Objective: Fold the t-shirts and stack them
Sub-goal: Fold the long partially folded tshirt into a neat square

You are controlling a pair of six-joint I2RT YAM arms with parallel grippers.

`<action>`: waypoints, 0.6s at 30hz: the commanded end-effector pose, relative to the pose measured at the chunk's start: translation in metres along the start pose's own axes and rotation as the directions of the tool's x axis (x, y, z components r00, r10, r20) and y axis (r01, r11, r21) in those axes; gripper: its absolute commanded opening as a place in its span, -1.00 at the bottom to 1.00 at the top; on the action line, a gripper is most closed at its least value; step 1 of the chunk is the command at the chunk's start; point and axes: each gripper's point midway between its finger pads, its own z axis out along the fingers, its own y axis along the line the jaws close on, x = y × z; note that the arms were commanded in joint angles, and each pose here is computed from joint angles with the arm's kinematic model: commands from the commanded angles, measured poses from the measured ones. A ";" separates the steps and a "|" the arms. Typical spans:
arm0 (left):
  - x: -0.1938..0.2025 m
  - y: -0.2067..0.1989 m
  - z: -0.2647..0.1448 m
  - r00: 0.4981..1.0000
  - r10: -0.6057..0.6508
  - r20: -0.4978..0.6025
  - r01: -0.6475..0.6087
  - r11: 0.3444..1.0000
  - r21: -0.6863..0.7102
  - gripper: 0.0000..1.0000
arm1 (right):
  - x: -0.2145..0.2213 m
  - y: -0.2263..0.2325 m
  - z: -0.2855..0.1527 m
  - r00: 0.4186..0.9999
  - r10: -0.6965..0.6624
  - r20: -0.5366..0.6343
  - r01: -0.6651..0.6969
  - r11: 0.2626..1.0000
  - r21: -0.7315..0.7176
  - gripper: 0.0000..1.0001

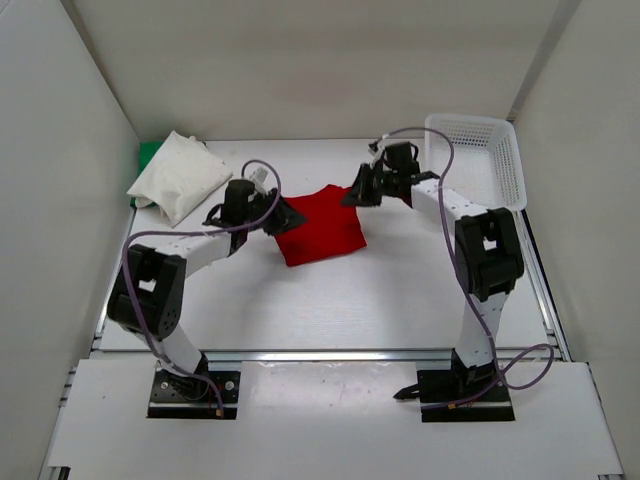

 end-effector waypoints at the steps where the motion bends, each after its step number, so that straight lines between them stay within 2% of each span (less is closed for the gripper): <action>1: -0.032 0.013 0.026 0.999 0.010 0.047 -0.007 0.998 -0.060 -0.16 | -0.049 0.019 0.017 0.994 -0.076 0.075 0.079 0.996 -0.038 -1.00; 2: -0.050 0.011 0.031 0.997 0.013 0.072 -0.009 0.998 -0.059 -0.16 | -0.049 -0.002 0.032 0.997 -0.049 0.052 0.050 0.999 -0.017 -1.00; 5: -0.067 0.055 0.061 0.998 -0.046 0.053 0.053 0.989 -0.141 -0.20 | -0.081 -0.016 0.054 0.996 -0.060 0.061 0.060 0.998 0.010 -0.99; 6: -0.078 0.057 0.062 0.996 -0.048 0.070 0.058 0.988 -0.141 -0.21 | -0.072 -0.038 0.068 0.999 -0.032 0.027 0.031 0.999 0.040 -0.98; 10: -0.095 0.099 0.061 0.986 -0.112 0.123 0.134 0.972 -0.190 -0.21 | -0.095 -0.057 0.086 0.999 -0.020 0.028 0.018 0.998 0.054 -0.99; 12: -0.099 0.117 0.055 0.978 -0.141 0.153 0.172 0.962 -0.213 -0.21 | -0.087 -0.076 0.103 1.000 0.003 -0.023 -0.001 0.996 0.094 -1.00; 15: -0.100 0.125 0.046 0.965 -0.191 0.177 0.222 0.959 -0.174 -0.18 | -0.098 -0.077 0.110 0.999 -0.022 -0.029 0.026 0.991 0.129 -1.00; 18: -0.100 0.119 0.035 0.962 -0.193 0.193 0.221 0.966 -0.135 -0.10 | -0.105 -0.074 0.111 0.999 -0.033 -0.012 0.034 0.990 0.134 -1.00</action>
